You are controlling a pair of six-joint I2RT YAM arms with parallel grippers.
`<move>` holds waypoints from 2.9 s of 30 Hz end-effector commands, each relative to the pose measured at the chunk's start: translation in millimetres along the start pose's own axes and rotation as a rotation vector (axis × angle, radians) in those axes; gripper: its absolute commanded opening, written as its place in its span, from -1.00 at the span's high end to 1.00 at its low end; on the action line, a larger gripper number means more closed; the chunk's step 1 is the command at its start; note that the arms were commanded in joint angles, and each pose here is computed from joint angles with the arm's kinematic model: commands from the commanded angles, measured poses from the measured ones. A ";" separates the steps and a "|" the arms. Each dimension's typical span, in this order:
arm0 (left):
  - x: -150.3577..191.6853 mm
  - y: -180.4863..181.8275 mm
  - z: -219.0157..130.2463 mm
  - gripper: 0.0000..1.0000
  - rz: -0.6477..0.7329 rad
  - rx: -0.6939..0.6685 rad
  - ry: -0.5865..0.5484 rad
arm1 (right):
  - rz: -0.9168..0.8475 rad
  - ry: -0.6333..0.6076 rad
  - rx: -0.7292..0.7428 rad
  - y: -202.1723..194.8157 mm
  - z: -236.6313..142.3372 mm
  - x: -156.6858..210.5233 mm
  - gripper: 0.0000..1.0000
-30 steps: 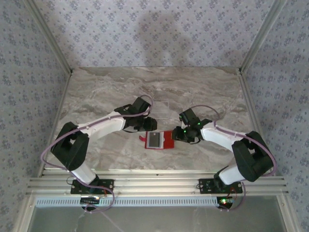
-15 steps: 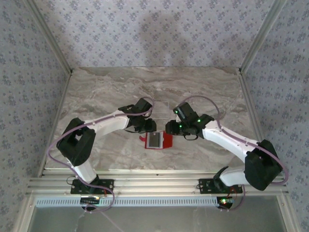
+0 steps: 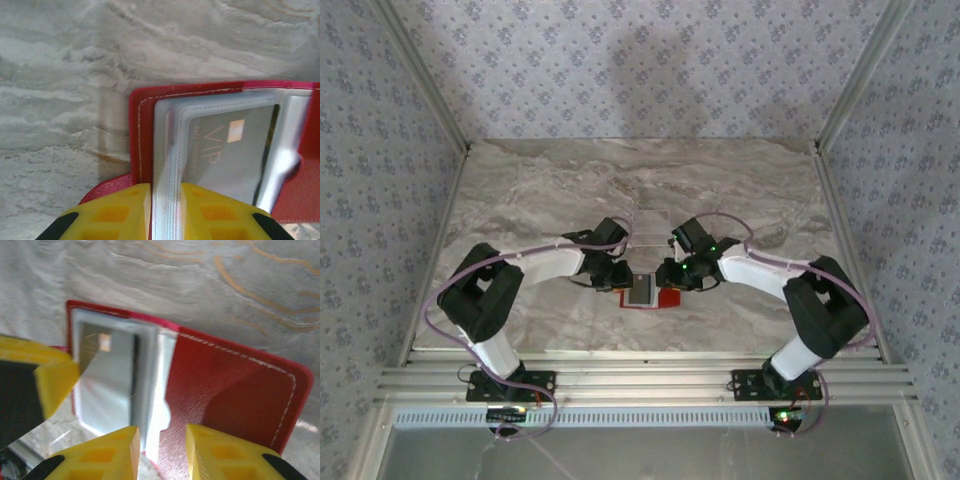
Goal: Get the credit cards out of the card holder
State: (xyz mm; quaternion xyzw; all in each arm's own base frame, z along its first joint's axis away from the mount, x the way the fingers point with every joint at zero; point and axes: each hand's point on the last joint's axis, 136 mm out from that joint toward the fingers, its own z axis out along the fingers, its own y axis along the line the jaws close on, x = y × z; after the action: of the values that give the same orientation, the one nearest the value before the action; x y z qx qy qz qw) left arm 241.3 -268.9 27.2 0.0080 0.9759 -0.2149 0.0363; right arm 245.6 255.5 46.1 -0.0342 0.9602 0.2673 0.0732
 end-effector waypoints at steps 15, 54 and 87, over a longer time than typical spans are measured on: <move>-9.7 -17.5 -29.8 0.47 -0.013 0.060 -0.067 | -0.026 -0.014 0.009 -2.0 -9.1 -4.3 0.43; 6.5 -4.0 2.9 0.47 0.005 -0.020 0.038 | 0.015 0.043 -0.142 6.9 26.0 -12.4 0.44; 13.1 1.9 10.4 0.51 0.002 -0.076 0.045 | -0.035 0.046 -0.147 25.3 17.6 -11.0 0.56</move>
State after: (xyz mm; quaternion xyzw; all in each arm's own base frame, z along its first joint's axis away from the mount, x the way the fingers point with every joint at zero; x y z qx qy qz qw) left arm 235.2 -272.9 27.3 0.0113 0.9815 -0.1887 0.0307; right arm 255.7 285.9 36.4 -0.0617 0.9380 0.3378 0.0471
